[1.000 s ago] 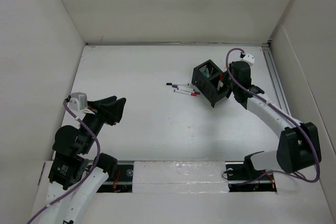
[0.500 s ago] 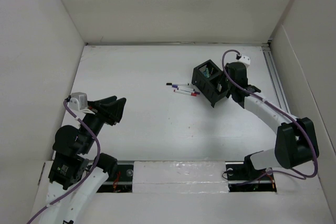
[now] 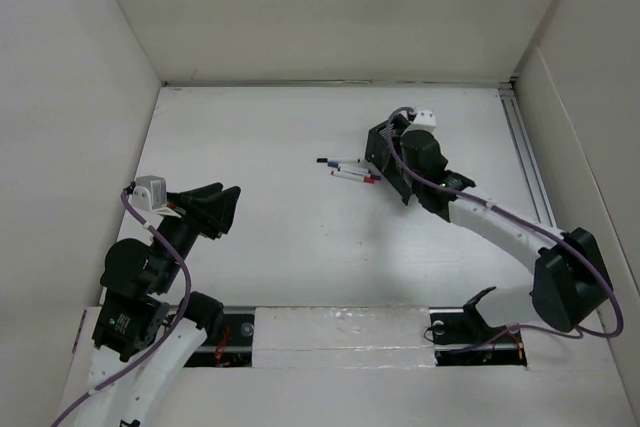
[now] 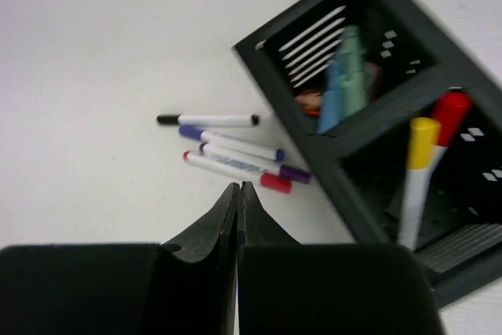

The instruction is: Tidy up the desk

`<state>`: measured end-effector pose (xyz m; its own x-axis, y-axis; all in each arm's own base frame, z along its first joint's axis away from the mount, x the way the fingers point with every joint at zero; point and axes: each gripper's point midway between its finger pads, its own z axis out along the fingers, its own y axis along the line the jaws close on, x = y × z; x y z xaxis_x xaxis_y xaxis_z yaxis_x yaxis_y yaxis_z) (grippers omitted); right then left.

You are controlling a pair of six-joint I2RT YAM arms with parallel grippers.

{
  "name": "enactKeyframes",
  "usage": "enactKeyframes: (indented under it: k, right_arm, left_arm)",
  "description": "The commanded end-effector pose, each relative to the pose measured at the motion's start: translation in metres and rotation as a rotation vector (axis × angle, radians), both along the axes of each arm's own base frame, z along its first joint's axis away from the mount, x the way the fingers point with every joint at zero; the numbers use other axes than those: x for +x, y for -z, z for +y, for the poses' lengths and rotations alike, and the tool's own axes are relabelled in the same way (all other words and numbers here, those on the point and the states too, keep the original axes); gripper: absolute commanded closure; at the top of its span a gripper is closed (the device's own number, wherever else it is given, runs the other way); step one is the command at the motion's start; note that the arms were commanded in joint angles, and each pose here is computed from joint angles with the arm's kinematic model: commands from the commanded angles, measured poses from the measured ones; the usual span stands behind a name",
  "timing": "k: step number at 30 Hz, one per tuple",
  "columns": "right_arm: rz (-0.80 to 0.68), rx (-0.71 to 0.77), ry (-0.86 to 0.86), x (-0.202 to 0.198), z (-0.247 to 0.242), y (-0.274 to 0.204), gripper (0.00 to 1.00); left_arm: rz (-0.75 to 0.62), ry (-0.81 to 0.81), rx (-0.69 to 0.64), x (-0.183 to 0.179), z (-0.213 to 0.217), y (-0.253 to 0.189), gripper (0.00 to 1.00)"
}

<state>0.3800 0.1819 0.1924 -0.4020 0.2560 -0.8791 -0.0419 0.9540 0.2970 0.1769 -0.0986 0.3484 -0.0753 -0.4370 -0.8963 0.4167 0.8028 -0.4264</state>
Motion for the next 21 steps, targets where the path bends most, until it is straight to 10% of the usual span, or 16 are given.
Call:
enactKeyframes:
  k: [1,7,21]
  right_arm:
    - [-0.013,-0.022,-0.13,0.005,0.04,0.003,0.99]
    - [0.141,-0.139,-0.241,0.02,0.076,0.066,0.56]
    - [0.246,-0.218,-0.242,0.039,0.082,0.113,0.49]
  left_arm:
    - [-0.041,0.012,-0.021,0.001,-0.003,-0.011,0.56]
    - [-0.043,0.01,-0.02,0.001,-0.002,-0.011,0.56]
    - [-0.043,0.009,-0.021,0.001,-0.002,-0.011,0.56]
